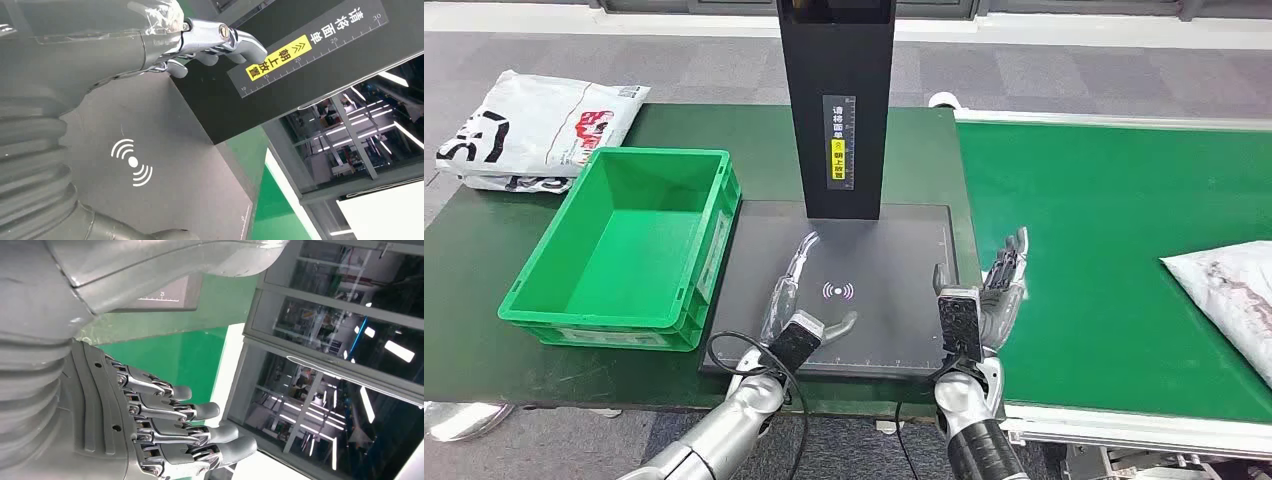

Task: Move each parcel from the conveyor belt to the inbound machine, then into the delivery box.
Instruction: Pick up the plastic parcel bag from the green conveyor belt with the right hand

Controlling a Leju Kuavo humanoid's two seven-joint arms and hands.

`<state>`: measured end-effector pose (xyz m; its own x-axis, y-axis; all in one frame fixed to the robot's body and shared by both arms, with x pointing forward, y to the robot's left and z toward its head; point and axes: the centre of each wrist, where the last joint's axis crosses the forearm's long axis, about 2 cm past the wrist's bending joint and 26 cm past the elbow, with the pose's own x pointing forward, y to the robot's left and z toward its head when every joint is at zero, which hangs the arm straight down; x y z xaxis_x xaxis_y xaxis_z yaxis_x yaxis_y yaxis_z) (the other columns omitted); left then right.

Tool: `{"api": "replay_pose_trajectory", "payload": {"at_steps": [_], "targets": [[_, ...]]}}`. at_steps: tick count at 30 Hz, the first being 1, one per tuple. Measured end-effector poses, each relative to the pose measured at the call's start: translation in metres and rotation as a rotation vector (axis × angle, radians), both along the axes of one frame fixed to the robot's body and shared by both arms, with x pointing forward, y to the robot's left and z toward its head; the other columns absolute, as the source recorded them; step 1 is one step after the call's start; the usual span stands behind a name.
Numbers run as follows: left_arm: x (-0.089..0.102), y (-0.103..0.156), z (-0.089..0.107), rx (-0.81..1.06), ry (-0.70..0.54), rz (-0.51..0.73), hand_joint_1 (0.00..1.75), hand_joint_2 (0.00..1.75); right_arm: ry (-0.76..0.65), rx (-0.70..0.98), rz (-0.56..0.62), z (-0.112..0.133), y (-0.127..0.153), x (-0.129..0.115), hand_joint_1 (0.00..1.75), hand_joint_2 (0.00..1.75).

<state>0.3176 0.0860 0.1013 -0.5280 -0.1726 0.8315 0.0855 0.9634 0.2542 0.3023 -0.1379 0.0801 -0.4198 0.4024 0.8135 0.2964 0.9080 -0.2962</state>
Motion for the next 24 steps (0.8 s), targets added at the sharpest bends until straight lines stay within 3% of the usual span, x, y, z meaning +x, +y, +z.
{"api": "replay_pose_trajectory", "payload": {"at_steps": [24], "targets": [[0.0019, 0.0004, 0.0069, -0.042, -0.011, 0.001, 0.0, 1.75, -0.003, 0.005, -0.002, 0.001, -0.0001, 0.0004, 0.0, 1.75]]}}
